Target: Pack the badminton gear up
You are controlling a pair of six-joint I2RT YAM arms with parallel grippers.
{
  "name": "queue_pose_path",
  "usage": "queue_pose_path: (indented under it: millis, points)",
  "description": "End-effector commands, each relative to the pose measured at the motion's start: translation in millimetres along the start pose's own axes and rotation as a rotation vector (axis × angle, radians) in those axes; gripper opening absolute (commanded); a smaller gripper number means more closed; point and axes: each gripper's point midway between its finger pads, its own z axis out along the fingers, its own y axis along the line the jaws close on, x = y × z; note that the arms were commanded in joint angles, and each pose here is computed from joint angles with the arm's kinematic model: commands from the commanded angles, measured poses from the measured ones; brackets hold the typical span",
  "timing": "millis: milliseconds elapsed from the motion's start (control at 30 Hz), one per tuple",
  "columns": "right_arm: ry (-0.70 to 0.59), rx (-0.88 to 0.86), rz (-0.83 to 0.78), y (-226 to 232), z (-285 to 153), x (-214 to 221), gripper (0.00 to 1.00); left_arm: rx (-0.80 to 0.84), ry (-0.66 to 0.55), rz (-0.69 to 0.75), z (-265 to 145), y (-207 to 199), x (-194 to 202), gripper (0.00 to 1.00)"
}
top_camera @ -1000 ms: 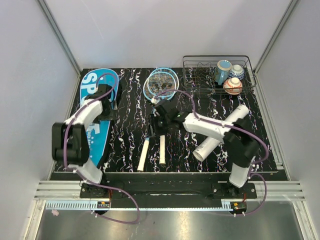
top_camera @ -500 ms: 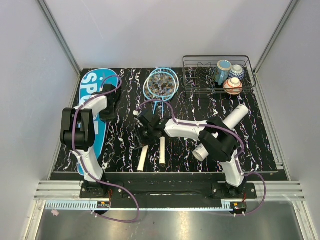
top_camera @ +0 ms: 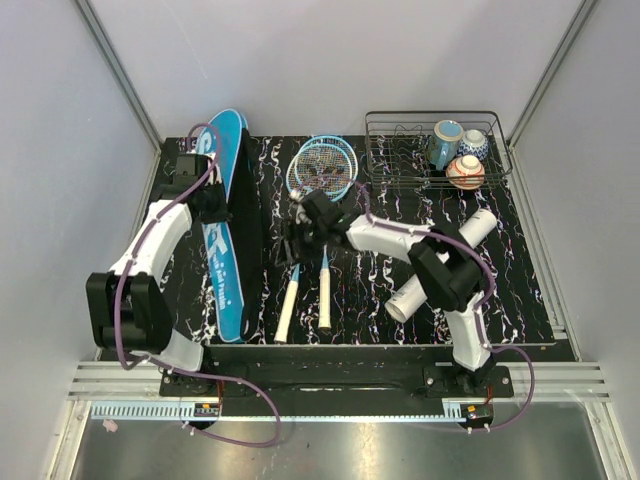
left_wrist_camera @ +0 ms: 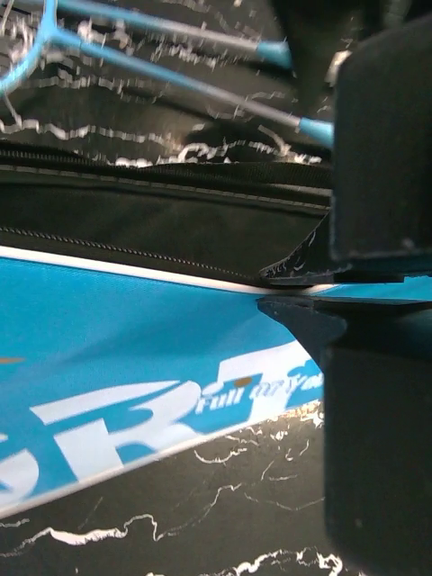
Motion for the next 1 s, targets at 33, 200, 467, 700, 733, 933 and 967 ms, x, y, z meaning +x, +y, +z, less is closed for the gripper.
queue_pose_path:
  millis: [33,200,467,700,733,933,967]
  points:
    - [-0.18,-0.198,0.036,23.4,-35.7,-76.5,0.74,0.192,-0.173,0.018,-33.9,-30.5,-19.9,0.0]
    - [-0.213,-0.282,0.015,34.1,-24.5,-93.3,0.78,0.308,-0.311,0.016,-50.5,-46.8,-22.9,0.0]
    - [-0.227,-0.361,0.111,35.1,-10.4,-91.9,0.78,0.436,-0.31,0.014,-59.1,-67.1,-22.4,0.0]
    - [-0.226,-0.221,0.114,12.9,-21.6,-76.6,0.78,0.391,-0.303,-0.012,-56.3,-59.4,-19.1,0.0]
    - [-0.223,-0.215,0.107,13.6,-30.9,-71.4,0.78,0.381,-0.299,-0.018,-55.6,-57.8,-17.8,0.0]
    - [-0.232,-0.247,0.139,26.6,-68.1,-52.2,0.79,0.375,-0.276,-0.041,-51.8,-56.8,-16.0,0.0]
    - [-0.233,-0.24,0.156,24.7,-69.6,-49.3,0.79,0.374,-0.274,-0.042,-50.9,-56.6,-15.3,0.0]
